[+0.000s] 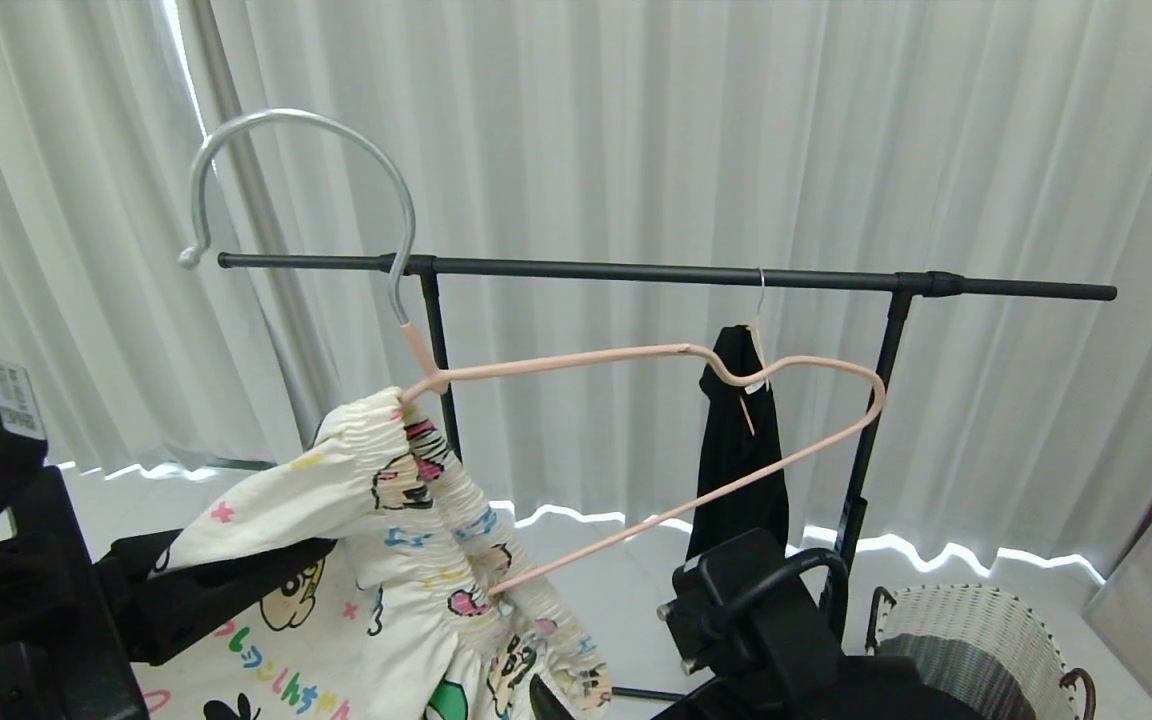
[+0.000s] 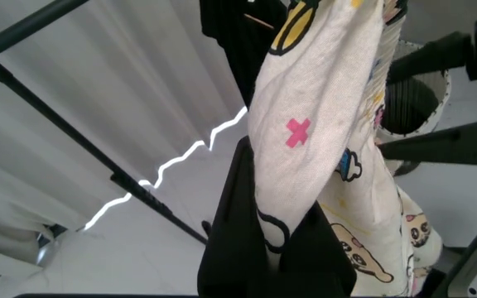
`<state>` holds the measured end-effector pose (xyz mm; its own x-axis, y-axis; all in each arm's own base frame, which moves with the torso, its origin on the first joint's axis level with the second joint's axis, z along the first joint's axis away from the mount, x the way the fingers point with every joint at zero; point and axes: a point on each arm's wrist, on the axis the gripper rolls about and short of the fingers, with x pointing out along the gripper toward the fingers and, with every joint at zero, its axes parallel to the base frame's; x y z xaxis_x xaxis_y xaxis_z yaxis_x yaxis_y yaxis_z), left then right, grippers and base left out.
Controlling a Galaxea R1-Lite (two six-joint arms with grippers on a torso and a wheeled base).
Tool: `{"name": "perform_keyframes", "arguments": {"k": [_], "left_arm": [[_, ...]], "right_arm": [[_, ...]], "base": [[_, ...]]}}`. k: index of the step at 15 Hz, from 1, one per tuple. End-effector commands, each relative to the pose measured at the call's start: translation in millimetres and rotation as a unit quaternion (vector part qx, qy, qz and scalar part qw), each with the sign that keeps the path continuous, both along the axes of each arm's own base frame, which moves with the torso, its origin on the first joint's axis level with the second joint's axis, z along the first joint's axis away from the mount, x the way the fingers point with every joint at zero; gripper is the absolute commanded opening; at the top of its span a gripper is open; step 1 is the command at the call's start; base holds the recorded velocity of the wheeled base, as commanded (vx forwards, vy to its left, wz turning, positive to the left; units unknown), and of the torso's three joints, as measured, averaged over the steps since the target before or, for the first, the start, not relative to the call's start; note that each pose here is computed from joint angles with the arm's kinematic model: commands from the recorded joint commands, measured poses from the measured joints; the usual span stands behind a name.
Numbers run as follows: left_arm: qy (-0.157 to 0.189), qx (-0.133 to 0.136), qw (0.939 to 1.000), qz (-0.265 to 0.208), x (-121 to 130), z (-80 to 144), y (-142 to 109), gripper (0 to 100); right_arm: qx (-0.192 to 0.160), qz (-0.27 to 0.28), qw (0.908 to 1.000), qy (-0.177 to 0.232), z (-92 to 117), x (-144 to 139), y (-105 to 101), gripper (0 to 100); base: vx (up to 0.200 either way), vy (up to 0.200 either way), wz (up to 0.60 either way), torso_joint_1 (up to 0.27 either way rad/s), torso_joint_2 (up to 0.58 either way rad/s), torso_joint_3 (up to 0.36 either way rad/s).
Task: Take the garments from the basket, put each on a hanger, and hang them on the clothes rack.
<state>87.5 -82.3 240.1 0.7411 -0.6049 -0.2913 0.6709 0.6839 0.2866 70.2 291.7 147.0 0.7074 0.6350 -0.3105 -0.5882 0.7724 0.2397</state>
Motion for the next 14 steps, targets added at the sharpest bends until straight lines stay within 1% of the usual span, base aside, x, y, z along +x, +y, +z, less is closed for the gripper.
{"name": "perform_keyframes", "arguments": {"k": [1, 3, 4, 6, 8, 11, 14], "left_arm": [[-0.002, -0.002, 1.0, 0.001, -1, 1, 1, 0], [-0.002, -0.001, 1.0, 0.002, -1, 0, 2, 0], [0.005, 0.006, 1.0, 0.003, -1, -5, 2, 0], [0.01, 0.011, 0.9999, 0.003, -1, -10, 2, 0], [0.01, 0.011, 0.9999, 0.002, -2, -10, 2, 0], [-0.006, -0.004, 1.0, 0.0, -2, -5, 2, 0], [-0.011, -0.01, 0.9999, 0.001, -4, -3, 4, 0]], "right_arm": [[-0.013, -0.001, 0.9999, 0.003, -8, 1, 3, 100], [-0.016, -0.005, 0.9999, 0.004, -9, 3, 0, 100], [-0.016, -0.005, 0.9999, 0.004, -10, 3, -1, 100], [-0.007, -0.008, 0.9999, 0.002, -6, 4, -1, 100], [-0.006, -0.01, 0.9999, 0.002, -5, 5, -3, 100], [-0.008, -0.017, 0.9998, 0.002, -6, 9, -4, 100], [-0.013, -0.019, 0.9997, 0.003, -9, 10, -6, 100]], "base": [[0.0, 0.0, 0.0, 0.0, 0.0, 0.0], [0.0, 0.0, 0.0, 0.0, 0.0, 0.0], [0.0, 0.0, 0.0, 0.0, 0.0, 0.0], [0.0, 0.0, 0.0, 0.0, 0.0, 0.0], [0.0, 0.0, 0.0, 0.0, 0.0, 0.0], [0.0, 0.0, 0.0, 0.0, 0.0, 0.0], [0.0, 0.0, 0.0, 0.0, 0.0, 0.0]]}}
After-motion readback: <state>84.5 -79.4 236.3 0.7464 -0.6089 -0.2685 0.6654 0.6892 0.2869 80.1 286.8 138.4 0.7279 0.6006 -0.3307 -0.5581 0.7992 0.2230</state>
